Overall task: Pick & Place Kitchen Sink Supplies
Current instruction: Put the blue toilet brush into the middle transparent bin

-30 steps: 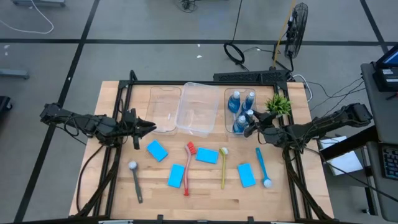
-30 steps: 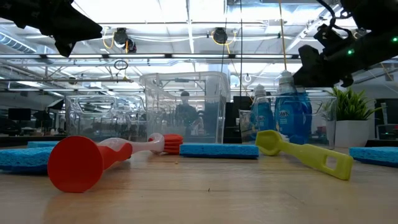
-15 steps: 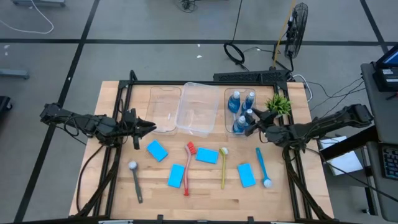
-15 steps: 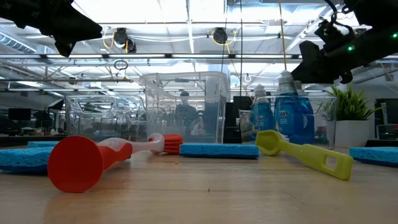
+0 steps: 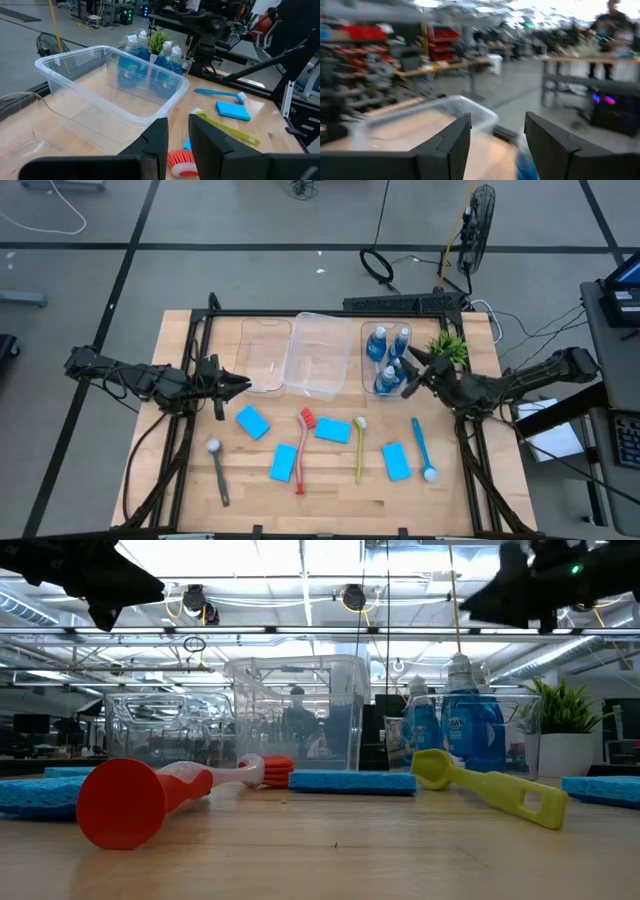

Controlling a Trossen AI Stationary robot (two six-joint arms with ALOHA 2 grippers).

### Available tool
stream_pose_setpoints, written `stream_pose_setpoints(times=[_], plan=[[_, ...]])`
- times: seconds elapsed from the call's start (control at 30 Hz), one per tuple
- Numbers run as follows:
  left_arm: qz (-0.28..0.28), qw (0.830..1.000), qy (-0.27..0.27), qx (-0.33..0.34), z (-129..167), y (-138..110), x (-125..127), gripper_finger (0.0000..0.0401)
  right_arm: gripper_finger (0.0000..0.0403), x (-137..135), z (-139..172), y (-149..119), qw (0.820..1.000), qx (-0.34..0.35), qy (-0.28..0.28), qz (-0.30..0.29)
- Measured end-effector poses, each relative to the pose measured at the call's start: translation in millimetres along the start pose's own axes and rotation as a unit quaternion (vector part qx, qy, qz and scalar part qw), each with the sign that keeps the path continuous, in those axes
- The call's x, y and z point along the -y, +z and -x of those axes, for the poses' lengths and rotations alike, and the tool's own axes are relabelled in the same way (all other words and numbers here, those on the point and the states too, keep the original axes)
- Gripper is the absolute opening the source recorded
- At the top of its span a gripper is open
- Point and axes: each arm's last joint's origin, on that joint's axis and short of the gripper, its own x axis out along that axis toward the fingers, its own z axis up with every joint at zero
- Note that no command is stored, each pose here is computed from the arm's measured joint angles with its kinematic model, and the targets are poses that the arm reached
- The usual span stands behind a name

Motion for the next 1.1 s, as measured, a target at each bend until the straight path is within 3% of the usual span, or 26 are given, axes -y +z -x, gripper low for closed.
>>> stream_pose_setpoints(times=[0.2,0.57,0.8,1.1], plan=[[0.005,1.000,0.000,0.000,0,0,0,0.0077,0.0172,-6,19,14,0.997,0.027,0.066,-0.014],[0.005,1.000,0.000,0.001,0,0,0,0.0077,0.0171,-14,58,21,0.982,0.009,0.178,-0.062],[0.006,1.000,0.000,0.001,0,0,0,0.0077,0.0171,-12,83,23,0.975,-0.025,0.203,-0.091],[0.005,1.000,0.000,0.001,0,0,0,0.0077,0.0171,-9,113,25,0.941,-0.077,0.279,-0.176]])
